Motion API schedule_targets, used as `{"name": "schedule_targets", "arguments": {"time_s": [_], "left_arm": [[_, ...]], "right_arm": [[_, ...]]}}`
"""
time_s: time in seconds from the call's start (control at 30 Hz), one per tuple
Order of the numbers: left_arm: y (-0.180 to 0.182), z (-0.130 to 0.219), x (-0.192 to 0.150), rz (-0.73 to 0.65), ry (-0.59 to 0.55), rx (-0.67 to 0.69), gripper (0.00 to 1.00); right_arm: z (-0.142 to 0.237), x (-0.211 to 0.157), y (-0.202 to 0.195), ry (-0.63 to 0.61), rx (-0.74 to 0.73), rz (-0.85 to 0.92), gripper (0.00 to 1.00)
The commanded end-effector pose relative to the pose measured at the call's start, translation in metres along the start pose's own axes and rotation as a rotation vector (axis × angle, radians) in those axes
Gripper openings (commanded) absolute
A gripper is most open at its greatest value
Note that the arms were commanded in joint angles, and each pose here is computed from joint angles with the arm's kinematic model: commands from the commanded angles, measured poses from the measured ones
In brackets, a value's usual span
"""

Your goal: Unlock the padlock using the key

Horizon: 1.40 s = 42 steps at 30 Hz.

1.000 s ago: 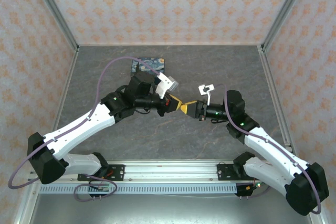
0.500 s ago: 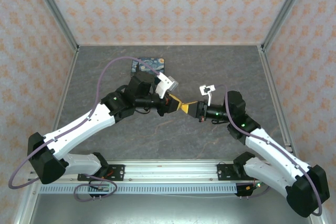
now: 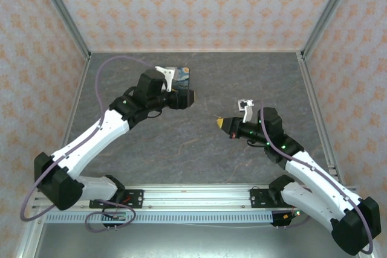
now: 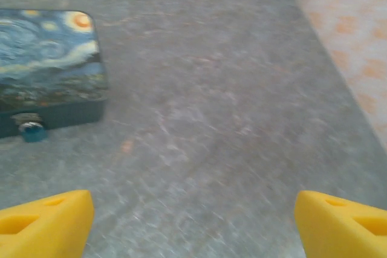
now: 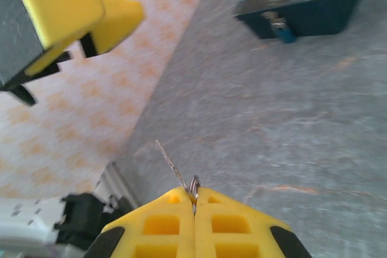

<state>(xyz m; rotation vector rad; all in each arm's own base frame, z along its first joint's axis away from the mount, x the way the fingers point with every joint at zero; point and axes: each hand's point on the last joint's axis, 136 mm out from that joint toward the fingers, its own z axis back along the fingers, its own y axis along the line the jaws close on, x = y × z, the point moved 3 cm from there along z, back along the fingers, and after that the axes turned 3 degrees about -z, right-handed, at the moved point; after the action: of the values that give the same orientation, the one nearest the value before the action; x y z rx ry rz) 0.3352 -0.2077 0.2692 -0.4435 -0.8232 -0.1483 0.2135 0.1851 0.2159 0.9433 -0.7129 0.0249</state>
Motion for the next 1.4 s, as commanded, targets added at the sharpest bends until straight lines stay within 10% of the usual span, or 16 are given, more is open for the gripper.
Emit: {"name": "schedule_targets", "arguments": {"time_s": [0.0, 0.63, 1.37], "left_arm": [[0.032, -0.026, 0.004, 0.019, 0.030, 0.213, 0.87], [0.057, -0.186, 0.013, -0.073, 0.179, 0.306, 0.88], [0.037, -0.183, -0.058, -0.102, 0.361, 0.148, 0.82]], "right_arm": [[0.006, 0.003, -0.026, -0.047, -0.188, -0.064, 0.00], [0.009, -0.011, -0.044, -0.012, -0.276, -0.126, 0.00], [0.046, 0.006, -0.042, -0.094, -0.337, -0.104, 0.00]]}}
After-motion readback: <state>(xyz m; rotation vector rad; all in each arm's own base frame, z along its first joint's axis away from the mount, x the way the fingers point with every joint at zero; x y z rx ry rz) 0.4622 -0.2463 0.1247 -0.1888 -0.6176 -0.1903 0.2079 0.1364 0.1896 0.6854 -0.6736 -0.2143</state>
